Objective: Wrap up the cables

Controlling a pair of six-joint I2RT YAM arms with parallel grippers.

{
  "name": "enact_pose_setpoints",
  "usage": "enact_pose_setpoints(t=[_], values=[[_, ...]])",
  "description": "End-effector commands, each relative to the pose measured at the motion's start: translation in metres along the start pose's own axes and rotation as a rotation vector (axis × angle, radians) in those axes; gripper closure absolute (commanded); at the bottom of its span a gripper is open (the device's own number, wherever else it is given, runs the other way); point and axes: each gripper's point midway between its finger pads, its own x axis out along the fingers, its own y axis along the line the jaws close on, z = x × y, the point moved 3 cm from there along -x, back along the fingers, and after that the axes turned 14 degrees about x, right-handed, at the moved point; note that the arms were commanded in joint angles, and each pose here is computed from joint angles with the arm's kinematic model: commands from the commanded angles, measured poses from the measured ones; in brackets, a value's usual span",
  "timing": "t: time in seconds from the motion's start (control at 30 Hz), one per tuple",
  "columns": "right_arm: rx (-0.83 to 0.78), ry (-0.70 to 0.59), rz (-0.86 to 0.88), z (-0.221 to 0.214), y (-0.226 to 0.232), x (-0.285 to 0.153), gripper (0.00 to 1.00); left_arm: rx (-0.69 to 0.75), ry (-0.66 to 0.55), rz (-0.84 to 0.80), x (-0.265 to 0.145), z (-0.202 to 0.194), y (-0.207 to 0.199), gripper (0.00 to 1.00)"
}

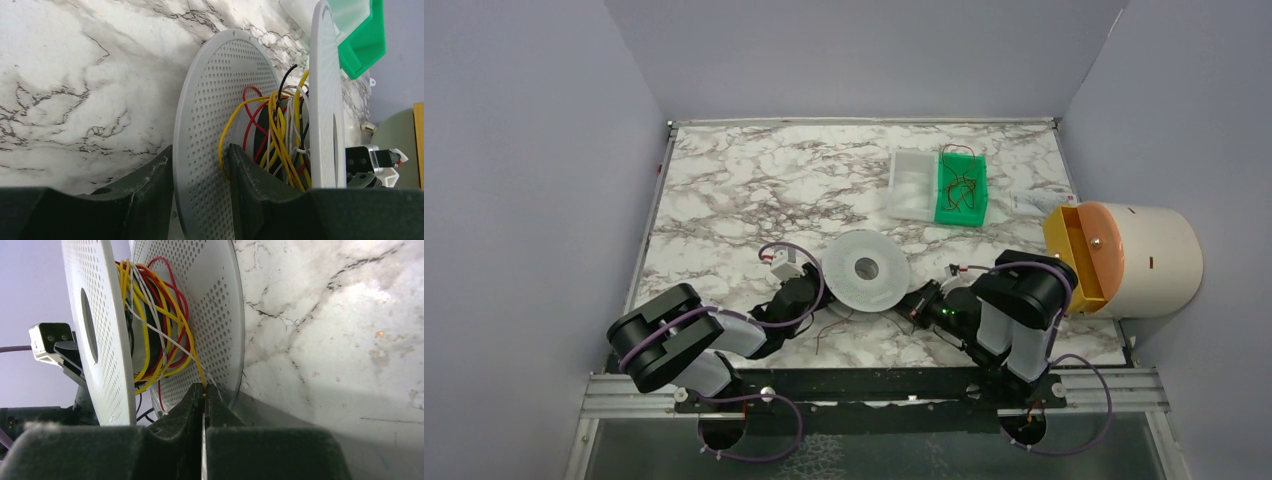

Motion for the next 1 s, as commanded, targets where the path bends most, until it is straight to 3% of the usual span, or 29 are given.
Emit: enact_pose_setpoints(t=[0.0,0.53,0.97], values=[[-0.074,0.028,0.255,-0.007,0.051,-0.007,0.91,0.087,0.22,-0.137,-0.015,-0.038,-0.015,0.55],[-0.121,0.034,0.217,-0.008,0.051,-0.018,0.7,0.109,0.226,-0.114,-0.021,-0.033,0.0,0.43],[-0.241,-0.09,0.038,0.012,0.037,-0.032,0.64,0.115,0.163,-0.08,-0.03,-0.007,0.014,0.42]])
